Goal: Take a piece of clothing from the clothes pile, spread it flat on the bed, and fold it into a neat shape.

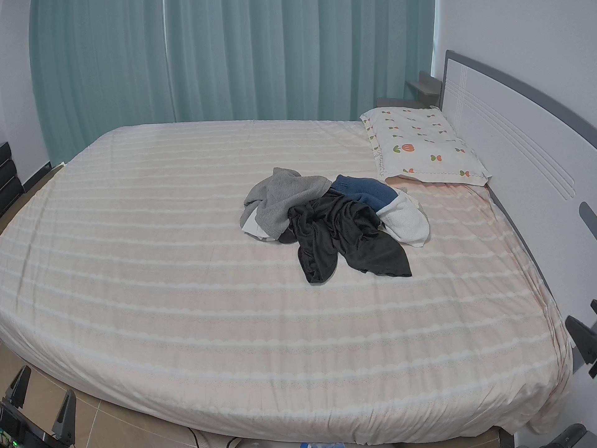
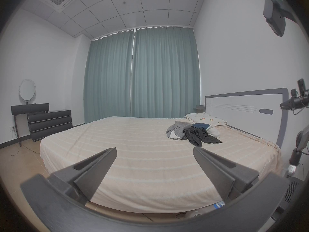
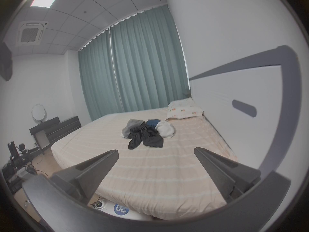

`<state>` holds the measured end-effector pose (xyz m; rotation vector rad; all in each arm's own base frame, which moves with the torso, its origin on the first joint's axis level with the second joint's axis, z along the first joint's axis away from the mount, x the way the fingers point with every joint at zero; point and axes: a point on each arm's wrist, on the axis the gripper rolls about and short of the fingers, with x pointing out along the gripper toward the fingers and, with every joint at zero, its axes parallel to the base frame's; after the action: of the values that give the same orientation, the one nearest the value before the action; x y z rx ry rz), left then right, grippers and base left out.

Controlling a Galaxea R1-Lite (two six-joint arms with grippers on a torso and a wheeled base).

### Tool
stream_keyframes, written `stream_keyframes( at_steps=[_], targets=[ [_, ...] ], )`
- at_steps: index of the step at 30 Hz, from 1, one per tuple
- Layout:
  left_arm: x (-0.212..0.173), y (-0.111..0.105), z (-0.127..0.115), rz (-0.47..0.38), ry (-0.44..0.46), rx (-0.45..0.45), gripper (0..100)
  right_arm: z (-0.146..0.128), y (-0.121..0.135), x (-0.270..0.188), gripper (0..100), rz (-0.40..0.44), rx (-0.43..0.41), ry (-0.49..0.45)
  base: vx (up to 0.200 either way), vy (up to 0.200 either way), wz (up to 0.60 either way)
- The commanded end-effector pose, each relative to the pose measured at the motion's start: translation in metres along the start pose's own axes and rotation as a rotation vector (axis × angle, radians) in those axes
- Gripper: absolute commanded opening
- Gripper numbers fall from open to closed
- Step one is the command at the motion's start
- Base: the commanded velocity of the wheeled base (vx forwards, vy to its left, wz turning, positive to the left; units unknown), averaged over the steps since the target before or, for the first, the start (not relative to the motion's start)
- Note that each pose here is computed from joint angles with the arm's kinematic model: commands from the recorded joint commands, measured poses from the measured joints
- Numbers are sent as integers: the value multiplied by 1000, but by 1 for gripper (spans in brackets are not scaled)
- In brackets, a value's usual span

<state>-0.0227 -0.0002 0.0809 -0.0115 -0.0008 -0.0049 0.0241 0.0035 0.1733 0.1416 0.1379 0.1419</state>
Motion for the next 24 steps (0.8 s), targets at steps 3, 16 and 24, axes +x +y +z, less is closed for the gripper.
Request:
stream_keyframes(
  at_steps=[3,16,24],
  targets=[
    [0,0,-5,0,-2,-1,100,-7,-4,160,100,12,97,346,0,0,0],
    [0,0,-5,0,-2,-1,100,-50,24,339,100,-193,248,404,0,0,0],
    [0,0,-5,0,-2,-1,100,-81,22,416,100,-287,243,347,0,0,0]
  ],
)
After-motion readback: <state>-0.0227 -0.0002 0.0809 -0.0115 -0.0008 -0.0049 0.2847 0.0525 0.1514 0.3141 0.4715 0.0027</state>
